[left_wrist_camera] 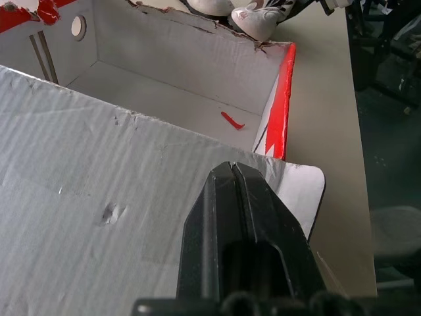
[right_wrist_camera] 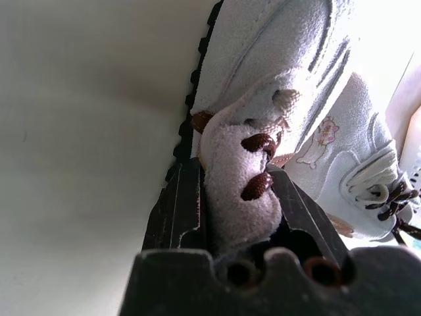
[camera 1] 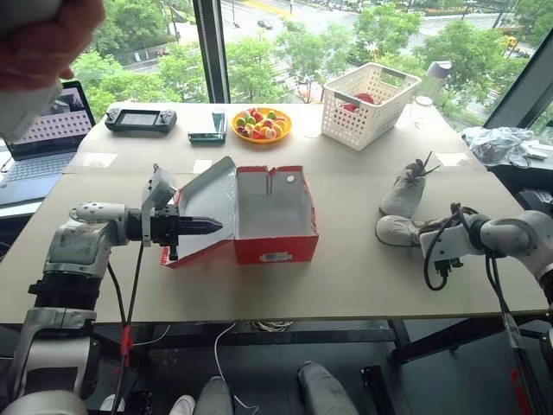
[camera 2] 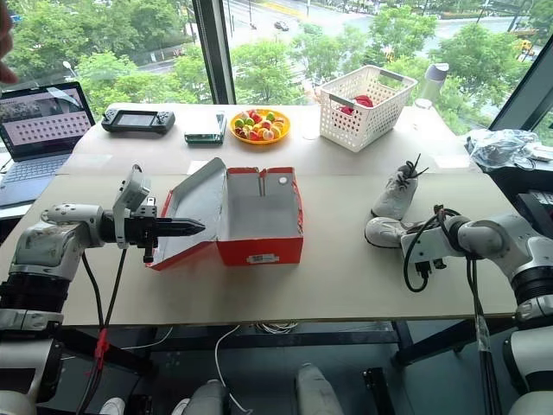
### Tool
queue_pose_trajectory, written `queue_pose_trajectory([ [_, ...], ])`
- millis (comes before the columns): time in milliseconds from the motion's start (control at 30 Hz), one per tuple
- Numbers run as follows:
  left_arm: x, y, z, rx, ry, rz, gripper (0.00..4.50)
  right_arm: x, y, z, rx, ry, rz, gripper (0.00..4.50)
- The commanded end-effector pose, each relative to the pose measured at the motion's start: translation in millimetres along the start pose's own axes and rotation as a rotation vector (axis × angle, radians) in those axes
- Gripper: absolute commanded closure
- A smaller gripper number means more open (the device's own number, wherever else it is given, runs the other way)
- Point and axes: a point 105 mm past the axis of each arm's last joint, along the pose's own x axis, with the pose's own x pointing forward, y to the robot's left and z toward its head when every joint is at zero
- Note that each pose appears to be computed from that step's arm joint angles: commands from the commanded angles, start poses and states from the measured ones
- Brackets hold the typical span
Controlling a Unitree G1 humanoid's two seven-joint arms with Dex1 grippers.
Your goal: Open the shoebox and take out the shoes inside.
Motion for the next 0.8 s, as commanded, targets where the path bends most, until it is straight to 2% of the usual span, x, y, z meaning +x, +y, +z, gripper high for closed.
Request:
queue_pose_trajectory([
  [33,-4.6,-3.6,10.4,0.034,-0.015,-0.002,4.50,7.8,7.3,-5.6,0.172,0.014,0.035,2.56],
  [233,-5.1,-3.5,11.3,0.033,-0.016,0.002,4.50,4.7,-13.3,-5.5,0.127,0.037,-0.067,0.63],
  [467,-6.1,-2.2,11.4,0.032,-0.014,0.004,4.50,-23.4,-37.7,13.8,0.025,-0.035,-0.093,0.63],
  [733,-2.1,-0.9,11.6,0.032,-0.022,-0.001,4.50,-44.5,-63.8,50.7,-0.009,-0.145,-0.132,0.63],
  [800,-3.1,-0.3,11.9,0.033,-0.023,0.001,4.50,-48.3,-64.9,62.8,0.093,-0.227,-0.125,0.63],
])
